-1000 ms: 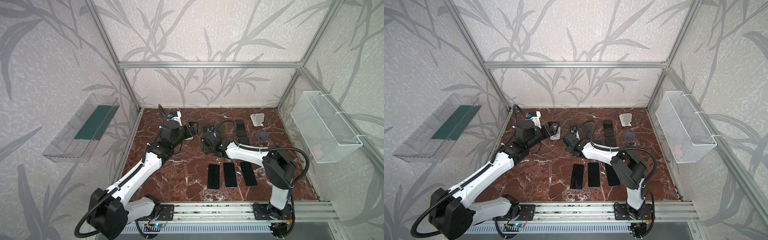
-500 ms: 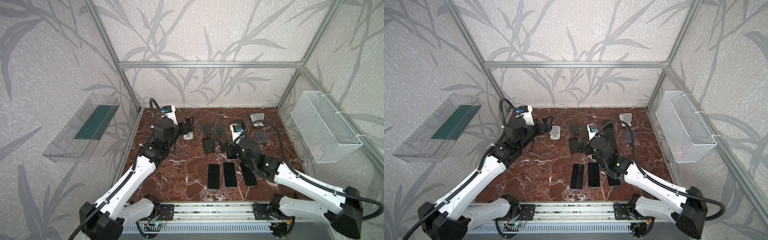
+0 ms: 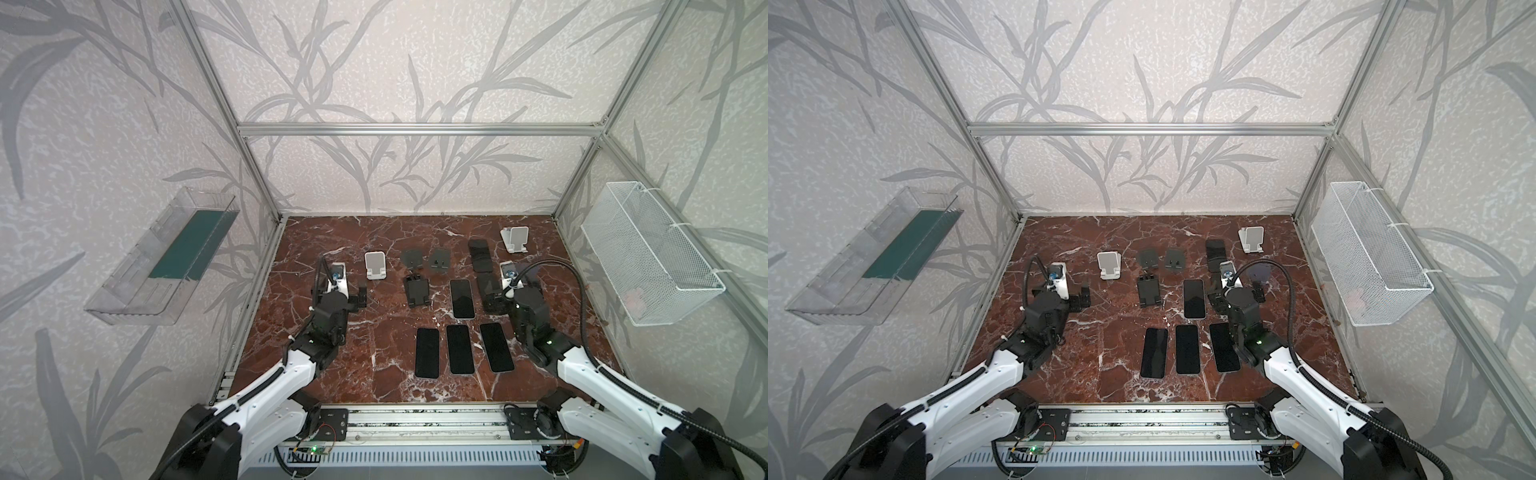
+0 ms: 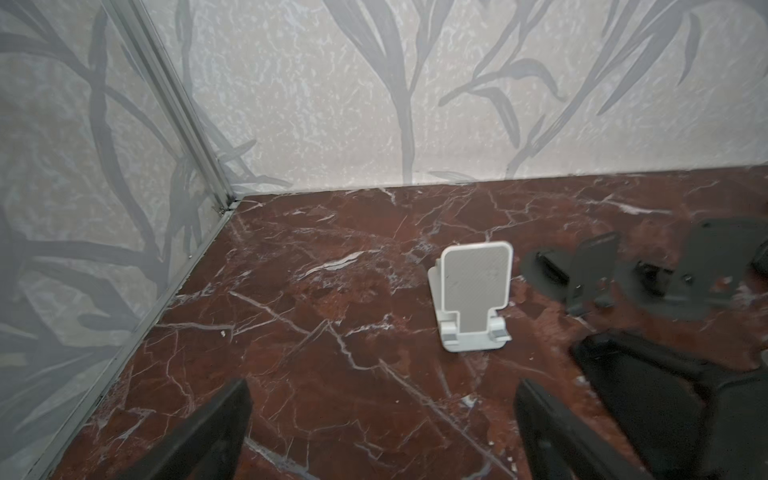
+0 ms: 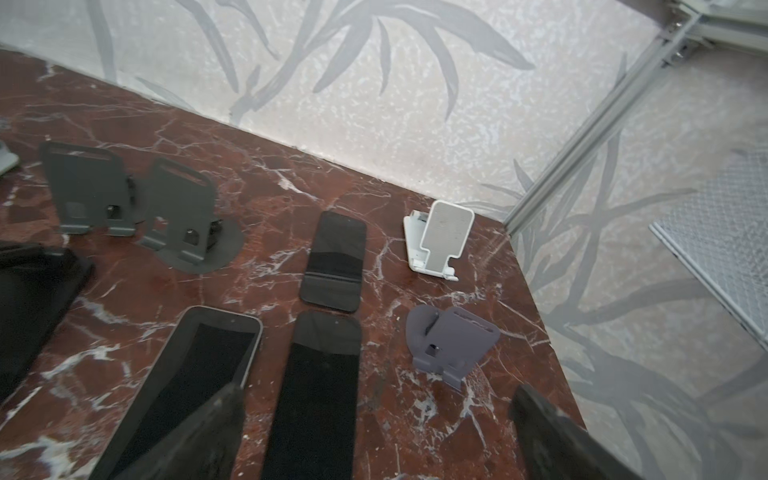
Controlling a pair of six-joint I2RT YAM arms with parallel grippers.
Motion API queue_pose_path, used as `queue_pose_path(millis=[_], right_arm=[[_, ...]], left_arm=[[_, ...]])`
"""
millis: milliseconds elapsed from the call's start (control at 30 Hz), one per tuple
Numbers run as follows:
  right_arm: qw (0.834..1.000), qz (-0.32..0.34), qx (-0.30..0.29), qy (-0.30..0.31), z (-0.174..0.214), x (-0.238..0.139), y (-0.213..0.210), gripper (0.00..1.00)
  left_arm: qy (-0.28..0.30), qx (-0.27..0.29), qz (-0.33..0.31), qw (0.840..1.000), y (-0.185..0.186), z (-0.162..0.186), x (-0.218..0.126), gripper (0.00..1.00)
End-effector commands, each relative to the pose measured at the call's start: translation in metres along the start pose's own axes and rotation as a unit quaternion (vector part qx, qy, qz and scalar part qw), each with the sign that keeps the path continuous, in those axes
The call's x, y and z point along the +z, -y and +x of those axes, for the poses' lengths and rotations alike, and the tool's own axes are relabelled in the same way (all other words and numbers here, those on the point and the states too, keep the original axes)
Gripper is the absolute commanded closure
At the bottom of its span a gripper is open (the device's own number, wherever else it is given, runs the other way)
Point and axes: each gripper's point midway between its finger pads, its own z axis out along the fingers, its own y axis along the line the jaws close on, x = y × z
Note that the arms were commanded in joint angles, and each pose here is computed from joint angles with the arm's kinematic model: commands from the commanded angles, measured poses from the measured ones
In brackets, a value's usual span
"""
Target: Remove the phone from the phone stand
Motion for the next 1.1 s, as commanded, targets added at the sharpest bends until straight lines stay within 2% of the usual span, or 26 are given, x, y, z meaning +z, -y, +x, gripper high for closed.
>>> queue_pose_path(millis=[0, 133, 167, 300, 367, 433, 467, 567, 633, 800, 933, 1067], right_arm=[[0.999, 0.006, 0.044, 0.027, -0.002, 0.016, 0.021, 0.01], [0.997, 0.004, 0.073, 0.034, 0.029, 0.034, 0.034, 0.01], [0.997, -0.002, 0.069, 0.025, 0.04, 0.037, 0.032, 0.01], [0.99, -0.003, 0.131, 0.05, 0.054, 0.044, 0.034, 0.01], [0.99, -0.008, 0.12, 0.074, 0.05, 0.045, 0.031, 0.01], [0.989, -0.001, 0.127, 0.072, 0.057, 0.051, 0.032, 0.01], [0.989, 0.002, 0.131, 0.073, 0.062, 0.054, 0.031, 0.01], [0.989, 0.007, 0.132, 0.07, 0.073, 0.067, 0.028, 0.01], [0.99, 0.003, 0.134, 0.043, 0.075, 0.07, 0.027, 0.01], [0.991, 0.008, 0.132, 0.022, 0.076, 0.081, 0.028, 0.01], [0.993, -0.03, 0.112, -0.002, 0.073, 0.092, 0.013, 0.01], [0.994, -0.036, 0.106, 0.0, 0.071, 0.094, 0.011, 0.01]], left_arm=[[0.11, -0.018, -0.061, 0.992, -0.028, -0.042, 0.003, 0.01], [0.071, 0.029, -0.099, 0.992, -0.043, -0.015, 0.027, 0.01], [0.052, 0.049, -0.089, 0.993, -0.039, -0.008, 0.033, 0.01], [0.025, 0.0, -0.078, 0.997, -0.061, 0.014, 0.056, 0.01], [0.025, -0.018, -0.068, 0.997, -0.066, 0.025, 0.062, 0.01], [0.03, -0.048, -0.069, 0.996, -0.075, 0.037, 0.07, 0.01], [0.045, -0.053, -0.075, 0.995, -0.081, 0.038, 0.071, 0.01], [0.005, -0.079, -0.077, 0.994, -0.089, 0.045, 0.073, 0.01], [-0.006, -0.079, -0.081, 0.994, -0.091, 0.046, 0.08, 0.01], [-0.016, -0.068, -0.065, 0.995, -0.085, 0.045, 0.087, 0.01], [-0.014, -0.042, -0.023, 0.999, -0.069, 0.043, 0.089, 0.01], [-0.016, -0.042, -0.025, 0.999, -0.07, 0.044, 0.089, 0.01]])
